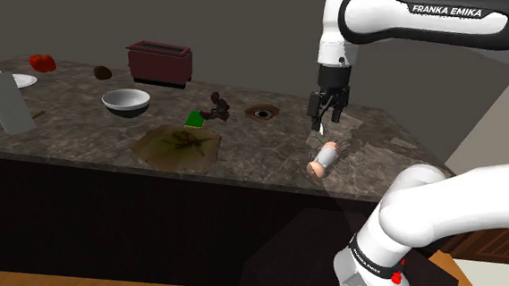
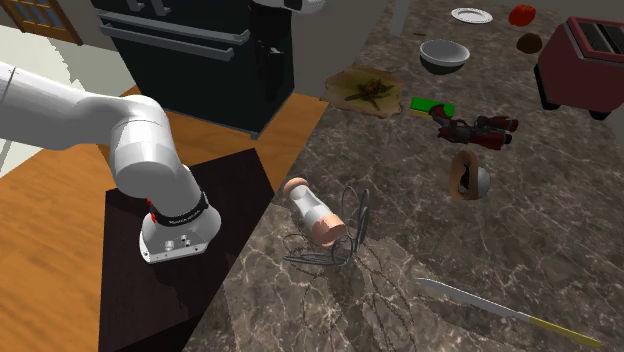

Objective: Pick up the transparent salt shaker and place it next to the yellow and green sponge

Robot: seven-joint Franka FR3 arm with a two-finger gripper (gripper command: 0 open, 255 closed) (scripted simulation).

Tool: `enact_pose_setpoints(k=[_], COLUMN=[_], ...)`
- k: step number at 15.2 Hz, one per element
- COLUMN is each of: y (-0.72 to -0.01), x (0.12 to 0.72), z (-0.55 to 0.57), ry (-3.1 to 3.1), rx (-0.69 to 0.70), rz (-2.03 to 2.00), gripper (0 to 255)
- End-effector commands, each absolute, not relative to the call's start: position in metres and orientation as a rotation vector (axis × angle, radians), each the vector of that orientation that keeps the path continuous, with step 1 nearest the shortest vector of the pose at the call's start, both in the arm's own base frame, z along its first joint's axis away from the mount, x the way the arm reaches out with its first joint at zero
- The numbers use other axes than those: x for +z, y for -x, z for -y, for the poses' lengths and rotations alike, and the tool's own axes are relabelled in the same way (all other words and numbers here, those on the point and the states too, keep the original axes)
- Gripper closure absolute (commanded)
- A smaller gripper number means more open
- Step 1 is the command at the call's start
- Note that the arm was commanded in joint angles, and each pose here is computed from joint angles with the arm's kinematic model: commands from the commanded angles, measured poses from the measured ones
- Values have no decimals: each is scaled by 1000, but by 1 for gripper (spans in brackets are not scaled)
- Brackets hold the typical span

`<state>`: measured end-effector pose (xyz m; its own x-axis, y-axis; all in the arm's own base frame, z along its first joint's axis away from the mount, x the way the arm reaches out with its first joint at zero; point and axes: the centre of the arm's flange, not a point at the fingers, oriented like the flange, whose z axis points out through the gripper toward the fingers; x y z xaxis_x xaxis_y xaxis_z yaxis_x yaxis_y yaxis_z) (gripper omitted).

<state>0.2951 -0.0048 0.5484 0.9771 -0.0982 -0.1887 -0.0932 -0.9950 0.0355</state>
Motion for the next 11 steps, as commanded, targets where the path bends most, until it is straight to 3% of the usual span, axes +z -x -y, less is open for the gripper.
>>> enact_pose_setpoints(k=[1, 11], y=[-295, -319], x=[548, 446], z=[5, 57], ry=[-3097, -2792], rx=[-298, -103], rz=[150, 963], gripper=[0, 0])
